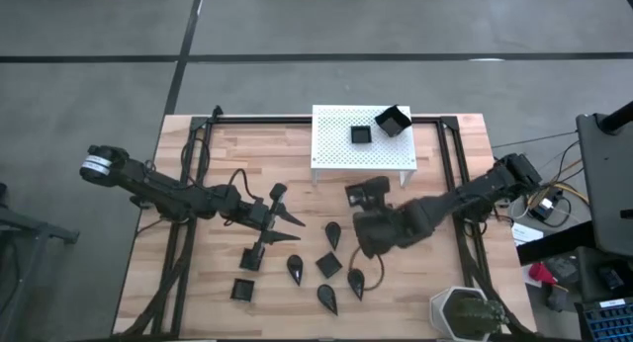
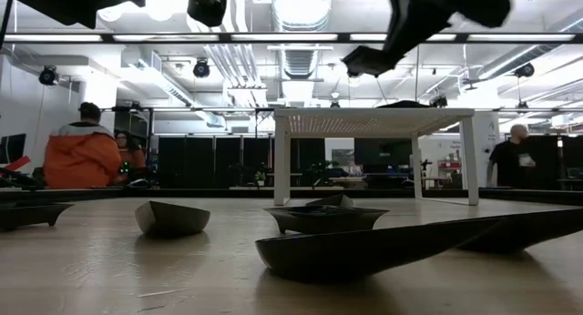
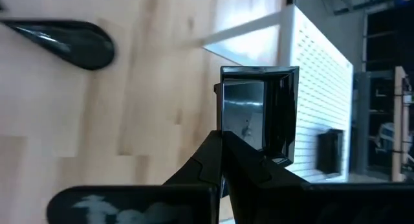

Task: Pick & Place Mini shaped plates
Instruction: Stack the square plate on top of the square plate on the shelf

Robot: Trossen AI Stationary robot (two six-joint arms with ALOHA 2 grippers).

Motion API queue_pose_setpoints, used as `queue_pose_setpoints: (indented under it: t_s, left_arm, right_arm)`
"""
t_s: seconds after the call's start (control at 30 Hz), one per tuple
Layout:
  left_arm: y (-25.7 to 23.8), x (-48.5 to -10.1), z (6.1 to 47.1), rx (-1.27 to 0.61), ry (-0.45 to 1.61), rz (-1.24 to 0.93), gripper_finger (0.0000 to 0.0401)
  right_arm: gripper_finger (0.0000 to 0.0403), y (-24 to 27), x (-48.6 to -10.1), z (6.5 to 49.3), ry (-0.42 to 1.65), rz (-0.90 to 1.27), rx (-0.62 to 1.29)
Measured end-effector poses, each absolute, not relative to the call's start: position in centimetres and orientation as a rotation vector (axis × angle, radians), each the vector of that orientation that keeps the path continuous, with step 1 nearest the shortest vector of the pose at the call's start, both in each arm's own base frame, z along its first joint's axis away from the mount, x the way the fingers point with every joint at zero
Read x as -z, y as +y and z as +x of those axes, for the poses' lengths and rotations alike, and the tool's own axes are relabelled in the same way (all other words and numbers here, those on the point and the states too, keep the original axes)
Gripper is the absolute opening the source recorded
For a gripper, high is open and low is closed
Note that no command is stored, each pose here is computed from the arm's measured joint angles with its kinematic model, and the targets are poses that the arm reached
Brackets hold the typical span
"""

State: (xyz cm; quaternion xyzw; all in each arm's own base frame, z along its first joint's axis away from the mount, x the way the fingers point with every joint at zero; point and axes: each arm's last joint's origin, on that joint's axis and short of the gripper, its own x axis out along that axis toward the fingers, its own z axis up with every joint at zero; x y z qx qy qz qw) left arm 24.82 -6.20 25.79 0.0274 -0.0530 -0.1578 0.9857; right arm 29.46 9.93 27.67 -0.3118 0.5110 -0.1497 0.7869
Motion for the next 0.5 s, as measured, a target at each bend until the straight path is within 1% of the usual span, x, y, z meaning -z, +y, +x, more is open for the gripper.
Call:
queue_pose_setpoints:
  t_s: [0.17,0.37,0.5]
  left_arm:
    - [-6.2,-25.8,24.8,0.318,-0.104,0.043,0.0152]
    - [-6.2,-25.6,24.8,0.318,-0.089,0.038,0.0152]
    - [-6.2,-25.7,24.8,0.319,-0.088,0.021,0.0152]
  right_arm:
    - [0.0008,7.1,-29.2,29.9,1.100,-0.671,0.349]
    - [0.0008,3.0,-31.2,29.4,1.109,-0.625,0.387]
    - [0.0008,0.3,-32.0,29.6,1.117,-0.604,0.397]
